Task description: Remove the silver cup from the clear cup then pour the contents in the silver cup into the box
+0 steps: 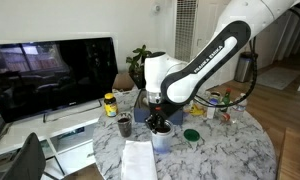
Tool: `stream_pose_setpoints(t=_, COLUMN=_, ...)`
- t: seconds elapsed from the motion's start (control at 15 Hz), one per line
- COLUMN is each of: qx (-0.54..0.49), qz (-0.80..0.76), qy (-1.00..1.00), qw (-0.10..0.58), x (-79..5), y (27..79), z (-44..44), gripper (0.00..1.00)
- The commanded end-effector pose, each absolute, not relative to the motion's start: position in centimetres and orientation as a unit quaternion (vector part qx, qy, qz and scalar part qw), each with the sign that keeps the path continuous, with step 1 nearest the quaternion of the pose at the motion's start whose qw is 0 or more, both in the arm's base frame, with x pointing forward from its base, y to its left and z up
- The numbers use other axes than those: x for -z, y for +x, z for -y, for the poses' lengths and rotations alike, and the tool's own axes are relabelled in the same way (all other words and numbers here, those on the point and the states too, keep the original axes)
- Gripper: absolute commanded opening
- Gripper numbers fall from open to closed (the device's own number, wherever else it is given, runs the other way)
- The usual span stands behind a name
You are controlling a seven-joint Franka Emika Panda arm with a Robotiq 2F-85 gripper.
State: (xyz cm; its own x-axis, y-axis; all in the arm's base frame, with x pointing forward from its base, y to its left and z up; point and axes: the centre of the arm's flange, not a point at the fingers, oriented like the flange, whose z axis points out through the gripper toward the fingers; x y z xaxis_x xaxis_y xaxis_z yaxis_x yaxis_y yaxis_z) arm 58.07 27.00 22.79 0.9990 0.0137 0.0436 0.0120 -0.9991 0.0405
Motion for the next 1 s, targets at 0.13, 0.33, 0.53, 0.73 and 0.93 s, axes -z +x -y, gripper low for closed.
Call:
stream_pose_setpoints(t=0.13, qx=-0.008, qz=-0.017, qy=0.999, qw=0.034, x=-21.5, y=58.7, z=-27.1, gripper=0.18)
stream_pose_setpoints(t=0.33, qx=-0.012, qz=-0.016, qy=0.999, qw=0.033, x=-22.0, y=58.7, z=-27.0, gripper=0.00)
stream_pose_setpoints(t=0.53, qx=-0.023, qz=-0.008, qy=0.999, qw=0.043, x=-23.6, y=58.2, z=-27.2, gripper=0.01)
stream_pose_setpoints(t=0.73, qx=-0.044, qz=-0.002, qy=0.997, qw=0.059, x=-25.5, y=57.7, z=-27.6, gripper=0.01)
stream_pose_setpoints(t=0.93, qx=-0.061, qz=0.002, qy=0.995, qw=0.080, x=-27.3, y=57.3, z=-27.9, gripper=0.01)
